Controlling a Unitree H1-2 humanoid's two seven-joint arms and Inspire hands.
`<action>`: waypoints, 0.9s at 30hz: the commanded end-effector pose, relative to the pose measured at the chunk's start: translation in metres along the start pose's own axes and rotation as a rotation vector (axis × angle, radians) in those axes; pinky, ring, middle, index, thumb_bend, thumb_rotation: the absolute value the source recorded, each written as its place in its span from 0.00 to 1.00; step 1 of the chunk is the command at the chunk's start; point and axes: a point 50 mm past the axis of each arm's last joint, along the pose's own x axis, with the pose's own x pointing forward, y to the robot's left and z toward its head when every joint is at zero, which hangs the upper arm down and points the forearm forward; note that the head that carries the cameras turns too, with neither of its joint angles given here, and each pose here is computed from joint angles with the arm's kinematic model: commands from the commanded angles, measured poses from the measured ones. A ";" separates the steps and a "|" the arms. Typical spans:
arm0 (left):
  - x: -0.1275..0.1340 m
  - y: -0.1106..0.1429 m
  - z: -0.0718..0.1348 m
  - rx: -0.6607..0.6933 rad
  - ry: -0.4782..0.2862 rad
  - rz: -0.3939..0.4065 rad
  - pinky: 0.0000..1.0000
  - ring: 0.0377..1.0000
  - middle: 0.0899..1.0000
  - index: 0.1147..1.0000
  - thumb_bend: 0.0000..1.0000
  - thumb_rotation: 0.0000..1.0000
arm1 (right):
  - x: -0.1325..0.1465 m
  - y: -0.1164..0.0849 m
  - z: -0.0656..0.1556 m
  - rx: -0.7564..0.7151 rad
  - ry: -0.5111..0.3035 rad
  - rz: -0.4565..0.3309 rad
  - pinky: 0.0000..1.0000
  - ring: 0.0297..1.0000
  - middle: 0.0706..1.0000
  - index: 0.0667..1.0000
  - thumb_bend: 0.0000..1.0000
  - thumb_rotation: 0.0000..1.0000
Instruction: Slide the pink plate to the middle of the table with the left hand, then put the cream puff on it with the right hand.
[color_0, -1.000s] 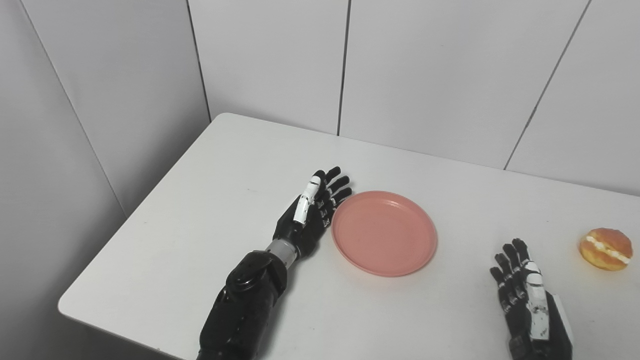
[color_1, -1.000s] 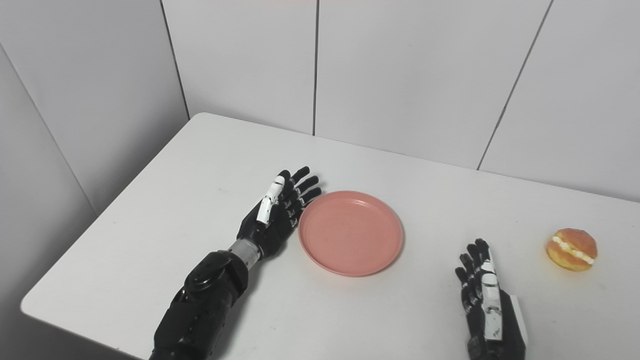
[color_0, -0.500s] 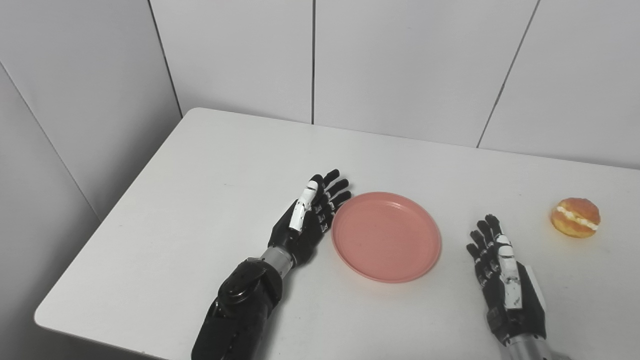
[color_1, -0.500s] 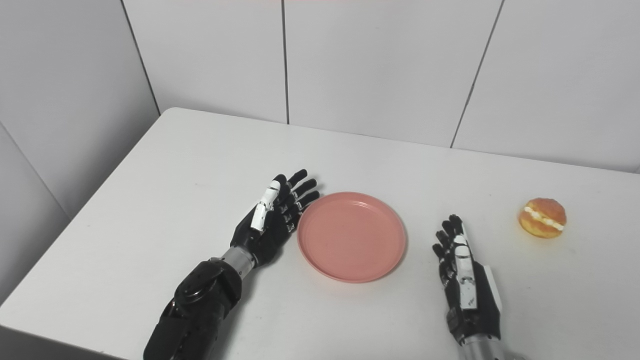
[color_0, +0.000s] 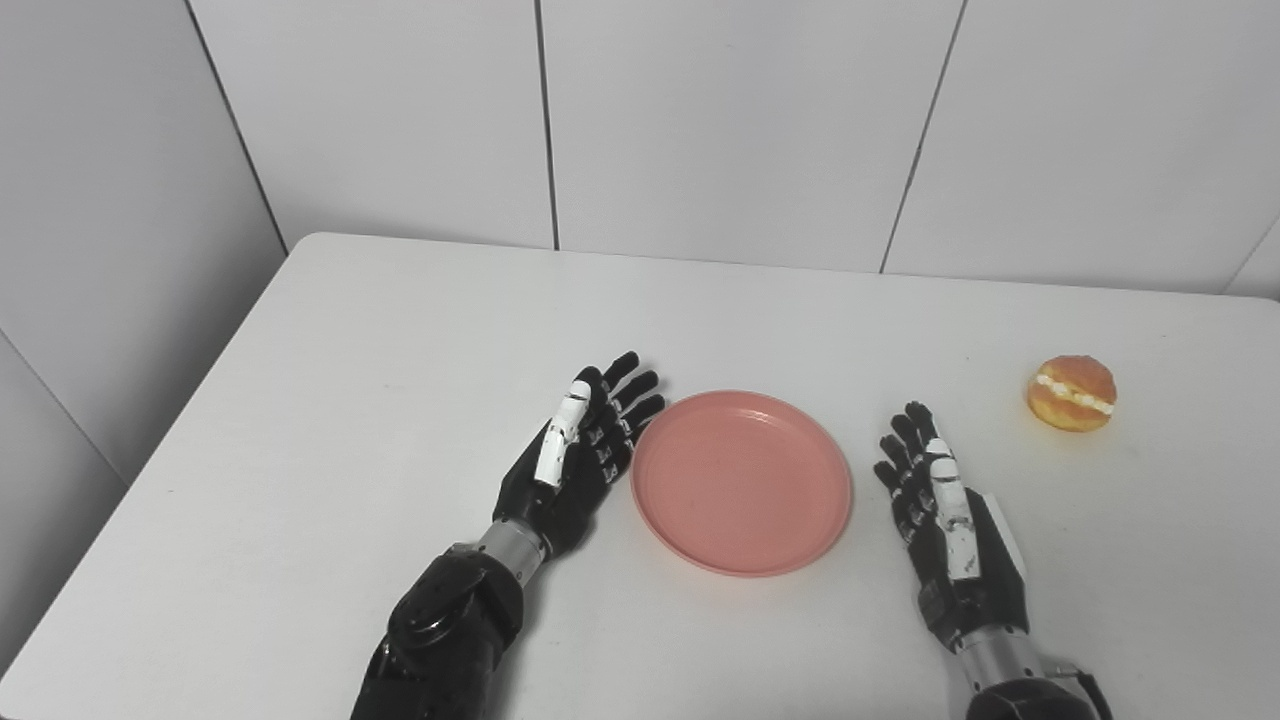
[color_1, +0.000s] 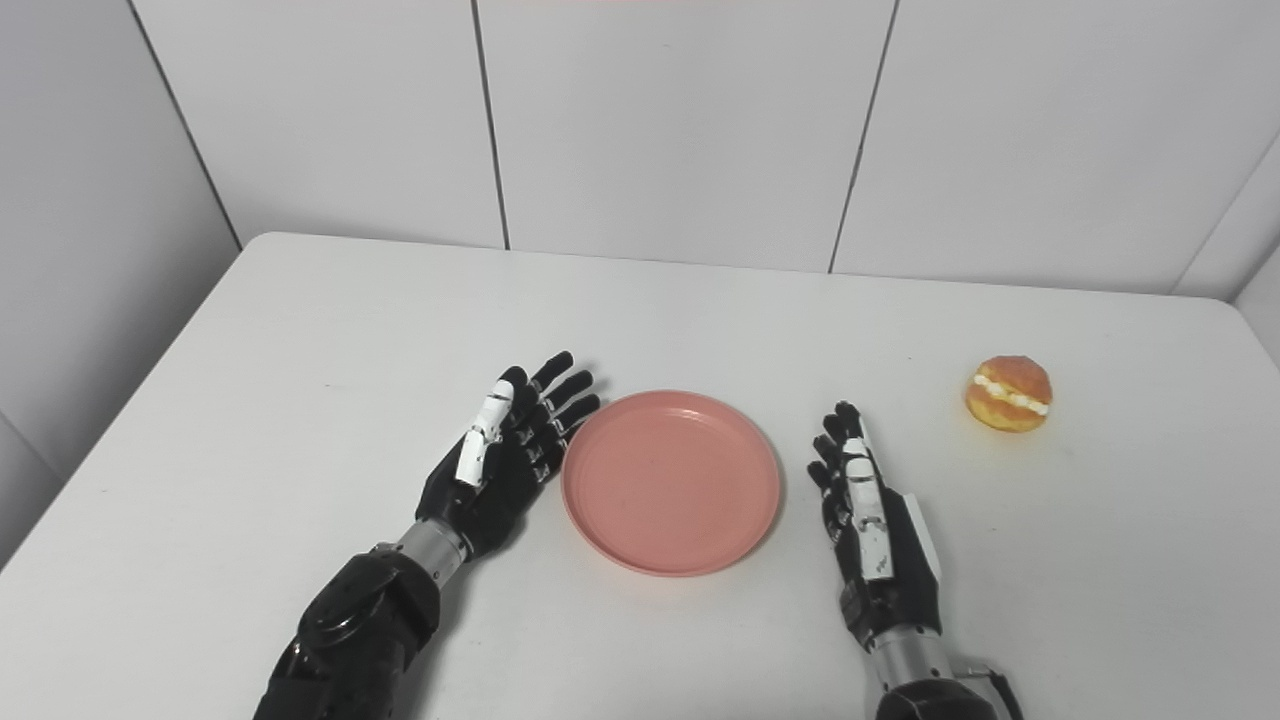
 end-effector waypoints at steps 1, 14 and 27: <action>-0.009 0.006 -0.024 -0.008 0.084 0.036 0.98 0.96 0.96 0.97 0.43 1.00 | 0.004 0.002 0.004 -0.004 0.015 0.005 1.00 1.00 1.00 1.00 0.30 1.00; -0.011 0.024 -0.040 0.002 0.090 0.088 0.97 0.95 0.96 0.96 0.43 1.00 | 0.005 -0.001 0.002 0.004 -0.002 -0.011 1.00 1.00 1.00 1.00 0.32 1.00; -0.008 0.023 -0.051 0.029 0.077 0.124 0.94 0.93 0.94 0.94 0.43 1.00 | 0.005 -0.012 0.021 -0.037 -0.058 -0.031 1.00 0.99 1.00 1.00 0.35 1.00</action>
